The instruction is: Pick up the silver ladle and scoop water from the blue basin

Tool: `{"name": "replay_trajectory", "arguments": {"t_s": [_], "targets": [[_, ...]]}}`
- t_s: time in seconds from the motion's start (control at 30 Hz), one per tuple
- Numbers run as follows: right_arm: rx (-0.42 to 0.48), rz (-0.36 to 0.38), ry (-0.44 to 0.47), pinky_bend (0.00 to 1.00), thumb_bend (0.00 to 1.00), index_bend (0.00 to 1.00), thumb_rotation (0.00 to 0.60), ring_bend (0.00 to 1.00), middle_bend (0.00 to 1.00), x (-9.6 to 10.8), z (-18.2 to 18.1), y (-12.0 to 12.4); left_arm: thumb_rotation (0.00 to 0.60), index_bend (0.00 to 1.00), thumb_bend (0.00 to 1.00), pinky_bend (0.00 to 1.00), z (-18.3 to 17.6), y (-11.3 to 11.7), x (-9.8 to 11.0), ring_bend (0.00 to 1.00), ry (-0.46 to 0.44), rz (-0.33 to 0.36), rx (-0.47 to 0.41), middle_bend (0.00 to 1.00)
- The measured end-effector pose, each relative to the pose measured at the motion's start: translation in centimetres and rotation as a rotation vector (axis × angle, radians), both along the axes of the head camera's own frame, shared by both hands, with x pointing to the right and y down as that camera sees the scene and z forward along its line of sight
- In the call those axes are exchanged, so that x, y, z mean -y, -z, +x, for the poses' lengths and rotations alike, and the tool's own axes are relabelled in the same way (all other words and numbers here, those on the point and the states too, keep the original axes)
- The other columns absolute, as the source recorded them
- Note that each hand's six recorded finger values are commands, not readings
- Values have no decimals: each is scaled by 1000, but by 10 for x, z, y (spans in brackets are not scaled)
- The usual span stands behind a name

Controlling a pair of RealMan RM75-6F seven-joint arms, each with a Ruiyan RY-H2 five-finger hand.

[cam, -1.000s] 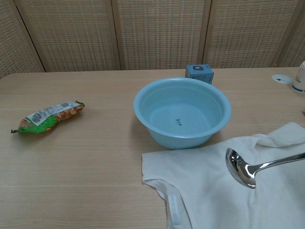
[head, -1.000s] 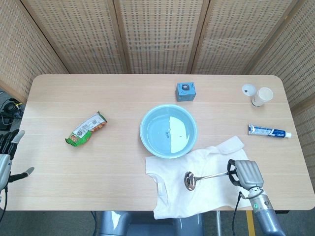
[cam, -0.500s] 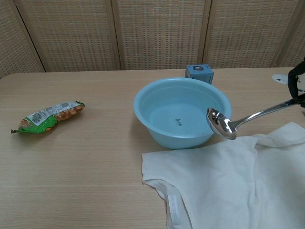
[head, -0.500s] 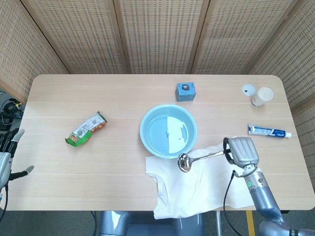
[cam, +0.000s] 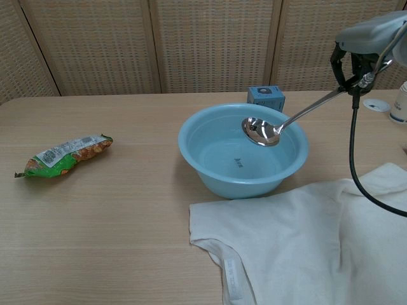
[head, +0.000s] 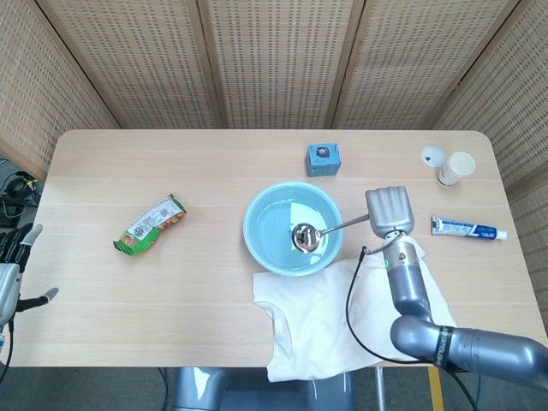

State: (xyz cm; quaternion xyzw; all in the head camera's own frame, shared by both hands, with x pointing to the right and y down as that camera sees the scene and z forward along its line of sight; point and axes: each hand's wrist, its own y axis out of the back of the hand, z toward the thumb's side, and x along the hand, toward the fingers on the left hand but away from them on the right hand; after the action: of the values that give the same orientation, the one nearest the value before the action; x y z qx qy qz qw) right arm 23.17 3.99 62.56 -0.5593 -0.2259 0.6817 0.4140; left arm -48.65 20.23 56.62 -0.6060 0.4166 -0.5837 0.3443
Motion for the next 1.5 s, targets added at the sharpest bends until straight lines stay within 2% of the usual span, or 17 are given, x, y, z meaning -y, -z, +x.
{"name": "replay_trajectory", "arguments": {"t_s": [0.23, 0.37, 0.67, 0.8, 1.13, 1.5], "targets": [[-149, 22, 43, 1000, 809, 709, 600, 1000, 1000, 9, -26, -27, 600, 0, 0, 0, -5, -2, 3, 0, 22, -6, -4, 0], [-244, 57, 98, 1000, 809, 710, 600, 1000, 1000, 10, -37, -38, 600, 0, 0, 0, -6, -2, 4, 0, 26, -6, -8, 0], [-466, 196, 239, 1000, 809, 710, 600, 1000, 1000, 19, -48, -47, 600, 0, 0, 0, -9, -4, 5, 0, 39, -18, -14, 0], [-544, 238, 306, 1000, 809, 711, 600, 1000, 1000, 15, -54, -53, 600, 0, 0, 0, -9, -5, 5, 0, 42, -24, -17, 0], [-654, 261, 394, 1000, 810, 717, 600, 1000, 1000, 0, -64, -71, 600, 0, 0, 0, -11, -5, 7, 0, 51, -24, -26, 0], [-708, 220, 435, 1000, 809, 716, 600, 1000, 1000, -17, -72, -91, 600, 0, 0, 0, -13, -5, 8, 0, 59, -25, -34, 0]]}}
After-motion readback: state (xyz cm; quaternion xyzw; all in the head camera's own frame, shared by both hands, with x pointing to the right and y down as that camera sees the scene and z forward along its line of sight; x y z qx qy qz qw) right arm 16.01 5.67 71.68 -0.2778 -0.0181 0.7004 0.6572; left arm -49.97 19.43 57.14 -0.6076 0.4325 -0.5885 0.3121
